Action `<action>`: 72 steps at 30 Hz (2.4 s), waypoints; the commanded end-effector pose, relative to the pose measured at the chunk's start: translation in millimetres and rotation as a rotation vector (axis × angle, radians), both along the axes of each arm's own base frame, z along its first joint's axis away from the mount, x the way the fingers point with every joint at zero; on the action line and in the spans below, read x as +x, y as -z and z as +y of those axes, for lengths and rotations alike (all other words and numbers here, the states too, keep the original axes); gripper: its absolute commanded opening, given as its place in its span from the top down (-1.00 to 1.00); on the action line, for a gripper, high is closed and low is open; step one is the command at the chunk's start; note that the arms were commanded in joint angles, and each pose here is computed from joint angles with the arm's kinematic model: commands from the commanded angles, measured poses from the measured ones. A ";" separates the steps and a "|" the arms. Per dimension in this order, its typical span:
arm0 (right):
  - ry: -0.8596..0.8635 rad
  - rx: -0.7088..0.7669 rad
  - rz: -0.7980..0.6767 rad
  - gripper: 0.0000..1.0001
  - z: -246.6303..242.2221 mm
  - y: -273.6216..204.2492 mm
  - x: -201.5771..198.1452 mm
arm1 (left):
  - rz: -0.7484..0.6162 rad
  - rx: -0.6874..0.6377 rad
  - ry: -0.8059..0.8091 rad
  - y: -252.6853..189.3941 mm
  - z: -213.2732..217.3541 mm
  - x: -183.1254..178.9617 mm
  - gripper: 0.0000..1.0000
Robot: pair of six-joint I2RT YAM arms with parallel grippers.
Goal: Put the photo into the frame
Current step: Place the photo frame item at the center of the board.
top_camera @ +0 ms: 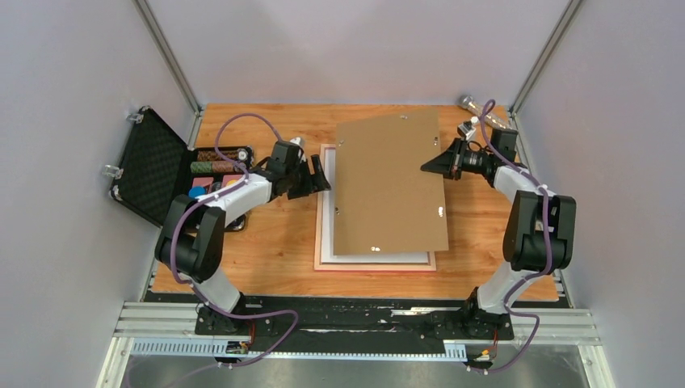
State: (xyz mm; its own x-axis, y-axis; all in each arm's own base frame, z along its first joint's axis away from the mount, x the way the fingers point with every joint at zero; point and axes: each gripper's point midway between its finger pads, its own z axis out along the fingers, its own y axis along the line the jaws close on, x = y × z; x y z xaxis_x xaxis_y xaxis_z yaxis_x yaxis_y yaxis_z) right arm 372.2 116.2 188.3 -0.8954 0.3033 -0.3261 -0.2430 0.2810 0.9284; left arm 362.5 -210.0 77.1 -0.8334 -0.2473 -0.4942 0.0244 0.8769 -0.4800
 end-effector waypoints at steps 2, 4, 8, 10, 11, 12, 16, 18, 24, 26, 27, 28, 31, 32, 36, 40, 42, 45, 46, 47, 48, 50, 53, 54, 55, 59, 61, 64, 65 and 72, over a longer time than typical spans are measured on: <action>-0.061 0.057 0.011 1.00 12.7 1.4 -3.0 | -0.175 0.002 -0.062 -53.9 24.5 30.5 -0.77; -0.069 0.064 0.024 1.00 16.0 5.7 -2.8 | -0.202 0.007 -0.078 -63.0 33.0 34.8 -0.83; -0.084 0.080 0.041 1.00 22.3 13.4 -2.0 | -0.254 0.025 -0.097 -80.2 47.0 44.1 -0.91; -0.088 0.084 0.047 1.00 25.2 15.8 -1.6 | -0.267 0.030 -0.107 -84.8 52.6 47.8 -0.92; -0.089 0.086 0.052 1.00 26.1 17.1 -1.7 | -0.270 0.032 -0.113 -86.0 55.4 49.1 -0.92; -0.091 0.088 0.054 1.00 27.3 17.8 -2.2 | -0.275 0.034 -0.112 -87.0 56.1 49.8 -0.92; -0.091 0.089 0.070 1.00 29.2 23.6 -2.9 | -0.272 0.035 -0.115 -84.8 58.5 52.0 -0.92; -0.091 0.093 0.077 1.00 29.3 25.6 -2.3 | -0.268 0.028 -0.112 -83.0 57.3 52.6 -0.92; -0.091 0.095 0.087 1.00 31.1 30.1 -1.2 | -0.263 0.015 -0.105 -79.9 54.8 53.5 -0.92; -0.092 0.095 0.089 1.00 31.9 31.5 -1.2 | -0.257 0.010 -0.105 -78.5 53.9 53.5 -0.92; -0.092 0.095 0.091 1.00 32.4 32.4 -1.0 | -0.256 0.007 -0.107 -78.4 53.4 53.7 -0.93; -0.093 0.097 0.095 1.00 32.9 33.7 -1.0 | -0.254 0.004 -0.106 -78.0 52.9 53.9 -0.92; -0.091 0.094 0.097 1.00 34.6 36.5 -0.1 | -0.252 0.004 -0.107 -76.9 52.9 53.9 -0.92; -0.091 0.094 0.094 1.00 35.1 37.3 0.1 | -0.253 0.005 -0.107 -76.9 53.1 53.9 -0.93; -0.089 0.094 0.100 1.00 36.1 40.6 1.3 | -0.254 0.006 -0.110 -76.8 54.2 53.6 -0.95; -0.090 0.093 0.106 1.00 38.1 44.4 1.1 | -0.255 0.003 -0.111 -77.2 54.1 53.4 -0.99; -0.091 0.092 0.107 1.00 38.9 46.1 0.9 | -0.252 0.002 -0.111 -76.0 54.1 53.1 -1.00; -0.089 0.091 0.110 1.00 39.4 47.3 1.0 | -0.253 0.002 -0.113 -75.9 54.4 53.5 -1.00; -0.088 0.090 0.110 1.00 39.4 47.5 1.1 | -0.252 0.001 -0.113 -75.9 54.6 53.4 -1.00; -0.087 0.090 0.109 1.00 39.4 47.5 1.2 | -0.251 0.000 -0.113 -75.6 54.3 53.2 -1.00; -0.086 0.089 0.110 1.00 39.4 48.4 1.3 | -0.250 0.001 -0.112 -74.9 54.3 52.8 -1.00; -0.087 0.090 0.113 1.00 39.9 49.1 1.0 | -0.250 -0.001 -0.111 -74.5 53.9 52.9 -1.00; -0.083 0.089 0.116 1.00 39.9 50.7 0.9 | -0.251 -0.004 -0.111 -74.7 53.9 53.0 -1.00; -0.083 0.088 0.116 1.00 39.9 50.5 1.1 | -0.250 -0.005 -0.111 -74.4 53.9 52.6 -1.00; -0.082 0.089 0.117 1.00 39.9 50.7 1.4 | -0.252 -0.006 -0.110 -74.6 53.7 52.7 -1.00; -0.083 0.091 0.124 1.00 39.9 52.4 1.4 | -0.251 -0.011 -0.109 -74.5 53.2 52.3 -1.00; -0.082 0.092 0.125 1.00 40.0 52.3 1.4 | -0.251 -0.011 -0.109 -74.2 53.0 52.2 -1.00; -0.079 0.092 0.126 1.00 39.9 53.1 2.0 | -0.250 -0.012 -0.109 -73.8 53.3 52.3 -1.00; -0.078 0.092 0.128 1.00 39.9 53.6 2.2 | -0.251 -0.012 -0.108 -73.9 53.2 52.4 -1.00; -0.064 0.093 0.140 1.00 39.8 59.3 3.3 | -0.249 -0.016 -0.106 -72.9 52.6 52.4 -1.00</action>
